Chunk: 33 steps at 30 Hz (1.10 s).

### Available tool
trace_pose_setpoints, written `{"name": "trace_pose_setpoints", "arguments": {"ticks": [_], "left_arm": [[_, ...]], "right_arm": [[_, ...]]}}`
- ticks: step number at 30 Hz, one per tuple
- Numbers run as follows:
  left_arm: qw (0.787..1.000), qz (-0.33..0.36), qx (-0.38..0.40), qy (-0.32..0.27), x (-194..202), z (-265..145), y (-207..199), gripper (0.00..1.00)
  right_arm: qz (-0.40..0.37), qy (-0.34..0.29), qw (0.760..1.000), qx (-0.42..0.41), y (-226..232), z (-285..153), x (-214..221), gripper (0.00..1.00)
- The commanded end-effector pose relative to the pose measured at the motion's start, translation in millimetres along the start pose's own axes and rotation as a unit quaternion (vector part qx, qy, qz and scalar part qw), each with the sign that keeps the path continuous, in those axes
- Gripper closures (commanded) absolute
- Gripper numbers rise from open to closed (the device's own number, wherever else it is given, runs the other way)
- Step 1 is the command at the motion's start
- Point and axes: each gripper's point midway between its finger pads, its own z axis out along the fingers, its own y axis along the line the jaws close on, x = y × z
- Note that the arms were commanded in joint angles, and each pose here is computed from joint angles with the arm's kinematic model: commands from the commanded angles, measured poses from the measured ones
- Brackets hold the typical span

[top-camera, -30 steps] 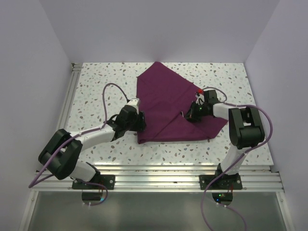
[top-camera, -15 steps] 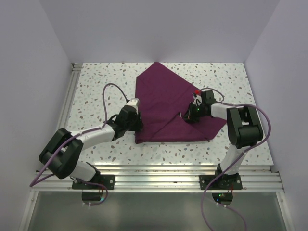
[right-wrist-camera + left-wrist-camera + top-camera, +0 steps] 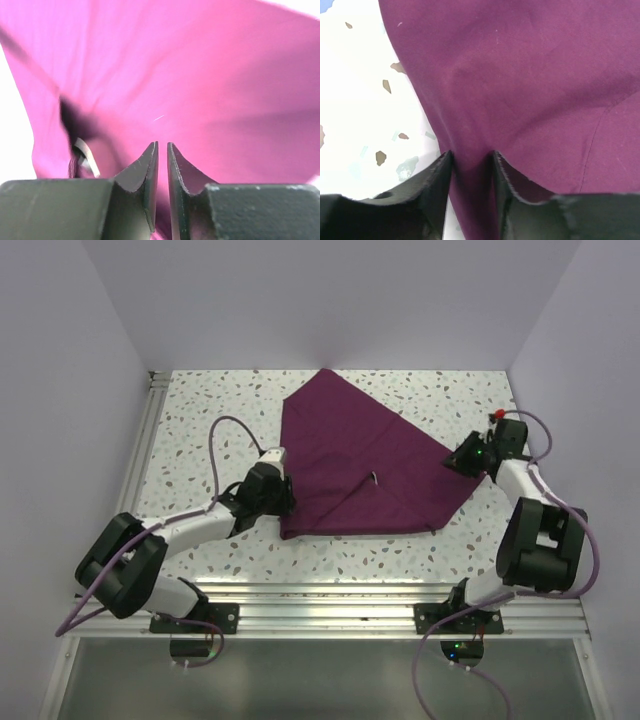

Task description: Prepare the surgical pack

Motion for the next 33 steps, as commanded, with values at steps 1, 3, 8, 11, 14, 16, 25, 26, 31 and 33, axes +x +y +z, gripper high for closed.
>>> {"name": "trace_pose_setpoints", "arguments": {"ticks": [1, 3, 8, 11, 14, 16, 25, 26, 31, 33], "left_arm": [[1.000, 0.011, -0.001, -0.023, -6.7, -9.2, 3.2, 0.56], [1.000, 0.011, 0.006, -0.029, -7.7, -12.9, 2.1, 0.55], [0.999, 0.014, 0.027, -0.034, -10.9, -18.3, -5.5, 0.53], [0.999, 0.011, 0.029, -0.035, -10.3, -18.2, -5.4, 0.53], [0.999, 0.009, 0.034, -0.038, -11.7, -19.6, -7.3, 0.53], [0.998, 0.009, 0.036, -0.042, -13.8, -21.6, -8.2, 0.53], [0.998, 0.007, 0.042, -0.055, -18.3, -29.5, -9.6, 0.53], [0.997, 0.007, 0.043, -0.056, -19.3, -29.9, -10.1, 0.54], [0.997, 0.007, 0.044, -0.056, -19.6, -30.2, -10.5, 0.54], [0.997, 0.008, 0.044, -0.056, -19.0, -30.0, -10.8, 0.54]], "right_arm": [[0.034, -0.076, 0.992, 0.099, -43.5, -27.4, -21.9, 0.82], [0.051, -0.103, 0.984, 0.136, -62.8, -37.6, -30.7, 0.75], [0.056, -0.147, 0.964, 0.217, -93.5, -55.5, -47.2, 0.52], [0.056, -0.151, 0.954, 0.253, -108.0, -54.6, -54.4, 0.46], [0.057, -0.140, 0.952, 0.266, -115.3, -45.6, -58.8, 0.45], [0.052, -0.137, 0.952, 0.270, -118.2, -40.9, -65.3, 0.43], [0.046, -0.123, 0.941, 0.312, -143.4, -22.0, -73.6, 0.43], [0.047, -0.123, 0.941, 0.313, -144.6, -19.9, -74.1, 0.43], [0.053, -0.113, 0.942, 0.312, -149.4, -4.9, -76.0, 0.46], [0.056, -0.113, 0.943, 0.307, -149.6, -0.8, -78.5, 0.48]]}}
